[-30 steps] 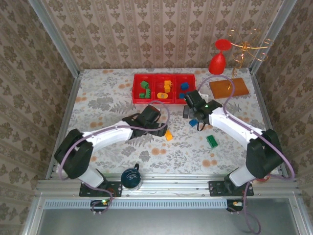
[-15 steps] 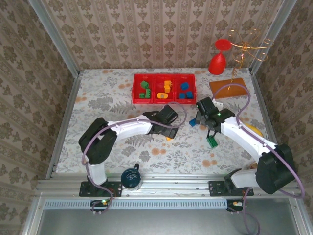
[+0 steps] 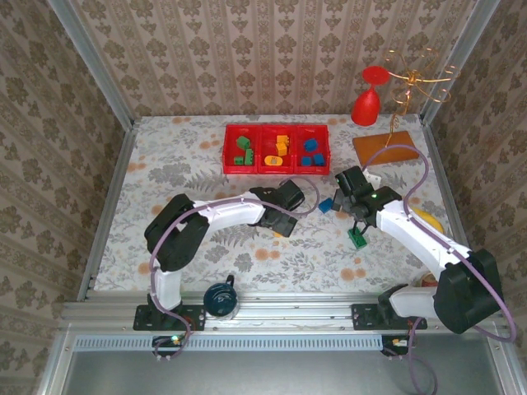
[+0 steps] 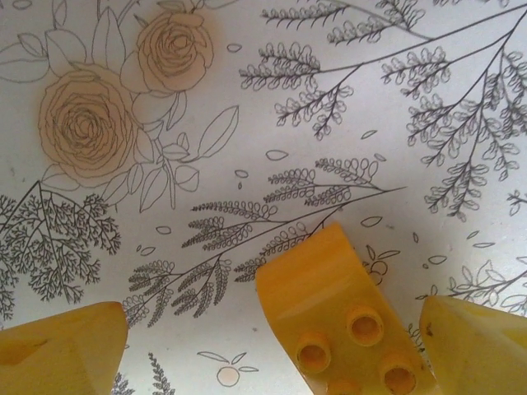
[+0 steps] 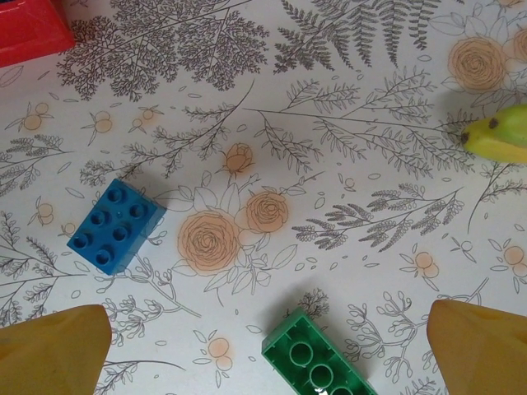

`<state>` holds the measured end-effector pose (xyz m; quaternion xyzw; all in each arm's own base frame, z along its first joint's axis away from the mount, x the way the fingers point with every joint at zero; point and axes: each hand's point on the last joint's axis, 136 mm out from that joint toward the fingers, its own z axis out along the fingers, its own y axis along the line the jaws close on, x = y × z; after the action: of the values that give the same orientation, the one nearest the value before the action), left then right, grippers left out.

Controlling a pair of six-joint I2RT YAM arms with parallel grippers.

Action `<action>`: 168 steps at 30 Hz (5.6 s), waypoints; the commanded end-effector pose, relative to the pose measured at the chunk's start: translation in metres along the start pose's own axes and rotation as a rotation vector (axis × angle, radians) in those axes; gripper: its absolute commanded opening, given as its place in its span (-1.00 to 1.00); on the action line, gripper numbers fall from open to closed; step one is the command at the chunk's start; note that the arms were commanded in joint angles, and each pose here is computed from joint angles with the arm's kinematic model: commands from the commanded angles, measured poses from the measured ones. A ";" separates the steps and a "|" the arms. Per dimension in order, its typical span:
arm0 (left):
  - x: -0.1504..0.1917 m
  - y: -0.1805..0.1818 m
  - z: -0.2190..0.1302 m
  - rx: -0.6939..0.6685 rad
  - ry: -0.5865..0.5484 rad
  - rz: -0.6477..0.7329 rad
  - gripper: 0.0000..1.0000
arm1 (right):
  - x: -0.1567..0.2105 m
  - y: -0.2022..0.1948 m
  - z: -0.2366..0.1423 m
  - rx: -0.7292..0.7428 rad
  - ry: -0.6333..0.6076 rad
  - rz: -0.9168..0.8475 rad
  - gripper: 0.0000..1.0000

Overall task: Sort the legos into containers by color
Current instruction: Pick up the lego from the center of the table, then place the lego in the container, then pick up the lego from the center of the table.

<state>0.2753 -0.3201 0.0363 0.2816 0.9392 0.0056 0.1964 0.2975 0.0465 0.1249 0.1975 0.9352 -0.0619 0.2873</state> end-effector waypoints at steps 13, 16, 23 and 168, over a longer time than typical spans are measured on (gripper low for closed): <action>0.025 -0.005 0.003 0.058 0.056 0.016 0.32 | -0.004 -0.002 -0.007 -0.027 -0.021 0.049 1.00; 0.026 -0.006 0.008 0.071 0.066 0.011 0.19 | -0.004 -0.003 -0.009 -0.026 -0.027 0.052 1.00; 0.027 -0.003 0.012 0.086 0.072 -0.005 -0.03 | -0.004 -0.004 -0.009 -0.024 -0.028 0.057 1.00; -0.050 0.212 -0.130 -0.116 -0.608 -0.547 1.00 | 0.030 0.122 0.115 -0.058 0.284 -0.173 -0.14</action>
<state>0.3791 -0.1656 0.1966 0.0211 0.8797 -0.0835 0.4676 0.3899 0.1420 0.0190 0.1249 0.9754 -0.0271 0.1799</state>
